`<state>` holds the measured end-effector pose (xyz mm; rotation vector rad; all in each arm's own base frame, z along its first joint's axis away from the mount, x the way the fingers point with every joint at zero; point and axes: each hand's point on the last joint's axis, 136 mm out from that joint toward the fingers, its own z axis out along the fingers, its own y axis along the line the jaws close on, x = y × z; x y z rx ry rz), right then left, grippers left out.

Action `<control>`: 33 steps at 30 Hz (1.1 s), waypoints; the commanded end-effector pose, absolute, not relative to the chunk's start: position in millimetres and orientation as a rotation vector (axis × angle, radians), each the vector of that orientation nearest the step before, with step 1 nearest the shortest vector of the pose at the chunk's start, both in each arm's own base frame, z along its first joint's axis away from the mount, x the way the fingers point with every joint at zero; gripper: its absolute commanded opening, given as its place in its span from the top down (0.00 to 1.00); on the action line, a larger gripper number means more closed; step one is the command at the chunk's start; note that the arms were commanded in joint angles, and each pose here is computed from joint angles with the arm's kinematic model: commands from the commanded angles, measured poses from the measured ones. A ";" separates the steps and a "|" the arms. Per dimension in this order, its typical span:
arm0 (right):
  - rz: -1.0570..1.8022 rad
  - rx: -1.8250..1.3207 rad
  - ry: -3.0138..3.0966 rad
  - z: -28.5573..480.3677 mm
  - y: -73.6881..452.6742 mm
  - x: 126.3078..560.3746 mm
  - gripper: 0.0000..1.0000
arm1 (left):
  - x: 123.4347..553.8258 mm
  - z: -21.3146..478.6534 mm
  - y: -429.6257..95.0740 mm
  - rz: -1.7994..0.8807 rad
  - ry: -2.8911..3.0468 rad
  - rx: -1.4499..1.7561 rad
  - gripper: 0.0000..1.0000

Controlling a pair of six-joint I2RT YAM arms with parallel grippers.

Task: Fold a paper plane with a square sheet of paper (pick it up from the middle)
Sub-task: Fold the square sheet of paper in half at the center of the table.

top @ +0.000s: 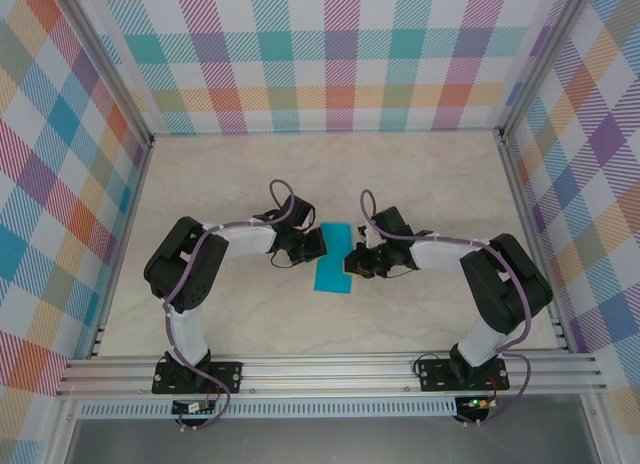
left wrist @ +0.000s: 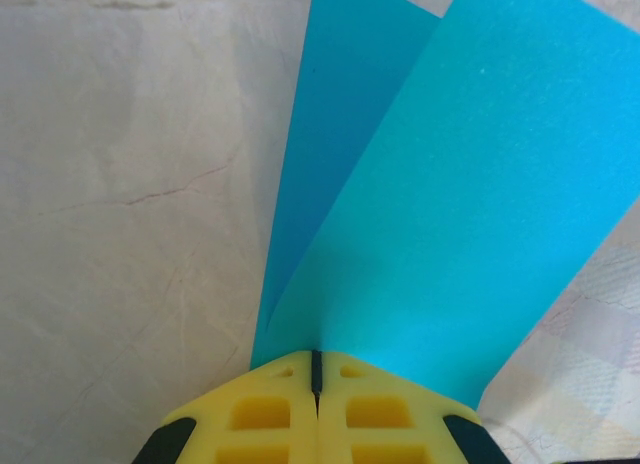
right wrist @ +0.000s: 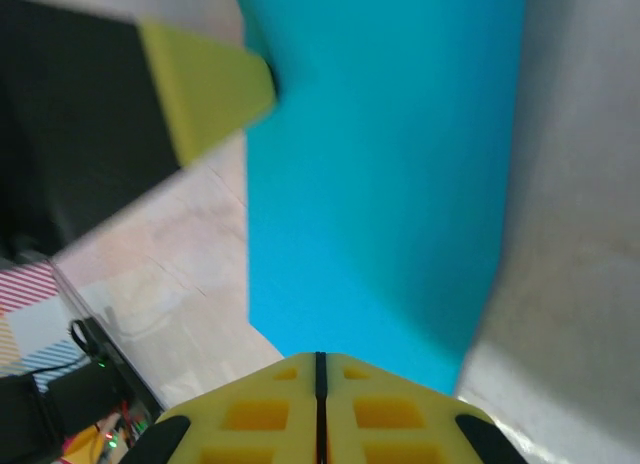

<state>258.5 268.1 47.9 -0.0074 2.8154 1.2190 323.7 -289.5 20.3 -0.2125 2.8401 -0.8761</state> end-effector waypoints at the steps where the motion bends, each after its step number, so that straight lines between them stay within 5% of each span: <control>1: 1.302 -0.039 2.764 56.6 276.5 275.7 0.92 | 305.4 -8.9 -270.6 -0.704 2.960 -0.237 1.00; 11: 1.139 0.015 2.903 10.2 262.1 275.0 0.92 | 305.5 -8.1 -268.2 -0.679 2.965 -0.224 1.00; 22: 1.312 -0.045 2.722 66.6 275.1 300.8 0.92 | 307.3 -8.7 -270.1 -0.681 2.966 -0.212 1.00; 33: 1.255 0.023 2.804 27.6 266.9 315.4 0.93 | 305.3 -13.2 -270.0 -0.677 2.979 -0.208 1.00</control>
